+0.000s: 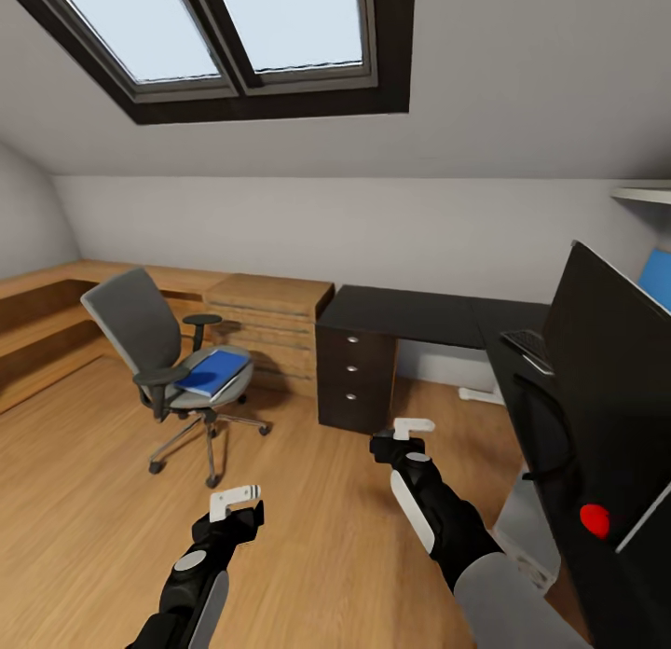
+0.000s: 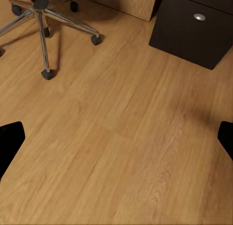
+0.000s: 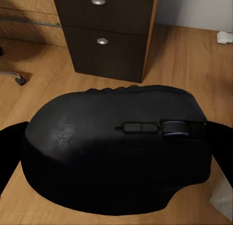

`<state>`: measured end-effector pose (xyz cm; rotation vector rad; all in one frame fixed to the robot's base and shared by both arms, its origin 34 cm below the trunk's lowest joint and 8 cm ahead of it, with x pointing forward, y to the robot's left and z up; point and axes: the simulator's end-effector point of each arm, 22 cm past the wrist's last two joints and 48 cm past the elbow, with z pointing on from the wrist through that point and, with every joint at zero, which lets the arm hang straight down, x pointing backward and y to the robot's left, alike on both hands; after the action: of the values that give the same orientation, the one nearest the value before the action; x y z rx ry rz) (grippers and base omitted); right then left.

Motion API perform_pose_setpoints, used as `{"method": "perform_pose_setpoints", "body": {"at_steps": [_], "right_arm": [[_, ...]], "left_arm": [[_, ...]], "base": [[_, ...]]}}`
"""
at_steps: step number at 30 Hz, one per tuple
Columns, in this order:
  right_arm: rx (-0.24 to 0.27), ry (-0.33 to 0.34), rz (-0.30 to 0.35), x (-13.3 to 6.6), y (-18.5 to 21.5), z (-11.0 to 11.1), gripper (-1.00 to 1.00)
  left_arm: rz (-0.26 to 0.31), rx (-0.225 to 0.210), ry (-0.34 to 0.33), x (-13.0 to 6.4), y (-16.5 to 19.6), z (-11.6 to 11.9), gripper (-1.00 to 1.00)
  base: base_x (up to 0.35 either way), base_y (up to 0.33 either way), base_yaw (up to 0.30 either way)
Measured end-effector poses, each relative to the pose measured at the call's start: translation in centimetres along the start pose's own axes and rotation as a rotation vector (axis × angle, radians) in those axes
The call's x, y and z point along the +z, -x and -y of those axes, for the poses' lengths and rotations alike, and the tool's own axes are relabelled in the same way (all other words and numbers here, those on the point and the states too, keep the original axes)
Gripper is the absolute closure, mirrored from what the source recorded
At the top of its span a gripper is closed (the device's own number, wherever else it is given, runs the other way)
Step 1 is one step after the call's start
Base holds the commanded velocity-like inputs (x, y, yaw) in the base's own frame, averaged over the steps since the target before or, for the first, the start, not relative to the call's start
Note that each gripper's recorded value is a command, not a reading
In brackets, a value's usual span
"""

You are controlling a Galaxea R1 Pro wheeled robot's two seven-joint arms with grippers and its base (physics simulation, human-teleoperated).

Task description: In the bedroom, organize the workspace by keeping the computer under the desk, ensuring the monitor is on the desk, placing the keyboard on the desk next to the monitor, placing the mouse on the desk next to the keyboard, moving the folder from the swivel chair onto the desk next to the mouse, stacking the notebook on top of the folder with the pen on top of the notebook, and positioning the swivel chair next to the desk.

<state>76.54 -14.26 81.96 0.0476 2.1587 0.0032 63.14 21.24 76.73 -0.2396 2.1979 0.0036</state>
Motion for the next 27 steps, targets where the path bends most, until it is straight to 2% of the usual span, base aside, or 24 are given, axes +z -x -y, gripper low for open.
{"method": "perform_pose_setpoints", "body": {"at_steps": [15,27], "right_arm": [[-0.001,-0.004,0.001,0.0,0.0,0.1,1.0],[-0.001,-0.004,0.001,-0.7,1.1,0.1,1.0]], "left_arm": [[0.003,0.005,0.001,0.0,0.0,0.1,-1.0],[0.001,0.005,0.001,-0.8,1.0,0.2,-1.0]], "base": [[0.322,0.099,0.0],[0.322,0.122,0.0]]}}
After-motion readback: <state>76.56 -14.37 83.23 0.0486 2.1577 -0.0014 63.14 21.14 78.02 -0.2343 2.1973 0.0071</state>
